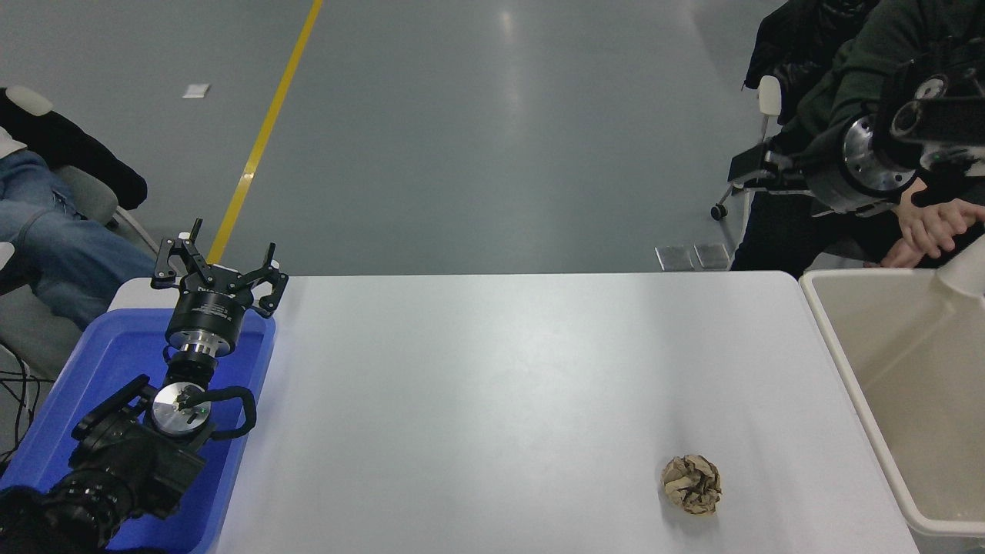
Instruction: Pick up foil plate and place in dustbin
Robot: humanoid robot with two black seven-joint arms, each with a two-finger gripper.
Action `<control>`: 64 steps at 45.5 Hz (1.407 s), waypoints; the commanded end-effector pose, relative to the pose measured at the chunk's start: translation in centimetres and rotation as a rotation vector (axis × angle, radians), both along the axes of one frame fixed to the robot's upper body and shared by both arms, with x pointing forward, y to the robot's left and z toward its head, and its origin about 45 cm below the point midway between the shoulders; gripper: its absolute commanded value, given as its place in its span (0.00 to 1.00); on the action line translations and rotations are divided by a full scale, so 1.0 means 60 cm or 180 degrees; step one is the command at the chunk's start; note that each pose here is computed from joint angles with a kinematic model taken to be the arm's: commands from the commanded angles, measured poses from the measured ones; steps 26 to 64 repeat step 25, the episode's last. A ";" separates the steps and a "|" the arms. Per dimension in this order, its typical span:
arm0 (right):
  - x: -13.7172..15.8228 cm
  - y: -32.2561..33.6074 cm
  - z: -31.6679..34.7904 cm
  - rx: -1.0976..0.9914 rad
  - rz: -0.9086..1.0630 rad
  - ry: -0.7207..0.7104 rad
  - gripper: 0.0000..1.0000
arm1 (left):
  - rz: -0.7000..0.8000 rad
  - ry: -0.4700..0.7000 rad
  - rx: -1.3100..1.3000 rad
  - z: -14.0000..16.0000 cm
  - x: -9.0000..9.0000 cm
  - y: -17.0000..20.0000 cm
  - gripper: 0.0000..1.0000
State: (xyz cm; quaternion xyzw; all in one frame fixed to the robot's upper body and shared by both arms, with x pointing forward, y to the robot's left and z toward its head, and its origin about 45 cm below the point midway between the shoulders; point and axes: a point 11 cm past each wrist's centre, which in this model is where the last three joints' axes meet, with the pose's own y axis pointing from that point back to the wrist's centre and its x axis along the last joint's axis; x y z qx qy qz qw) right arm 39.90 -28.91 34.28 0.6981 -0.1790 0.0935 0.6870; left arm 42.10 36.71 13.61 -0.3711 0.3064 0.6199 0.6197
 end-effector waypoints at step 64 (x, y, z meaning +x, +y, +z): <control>-0.083 0.090 -0.050 0.0135 0.0490 0.1193 1.00 | 0.0000 0.0001 0.0000 0.000 0.000 0.000 0.99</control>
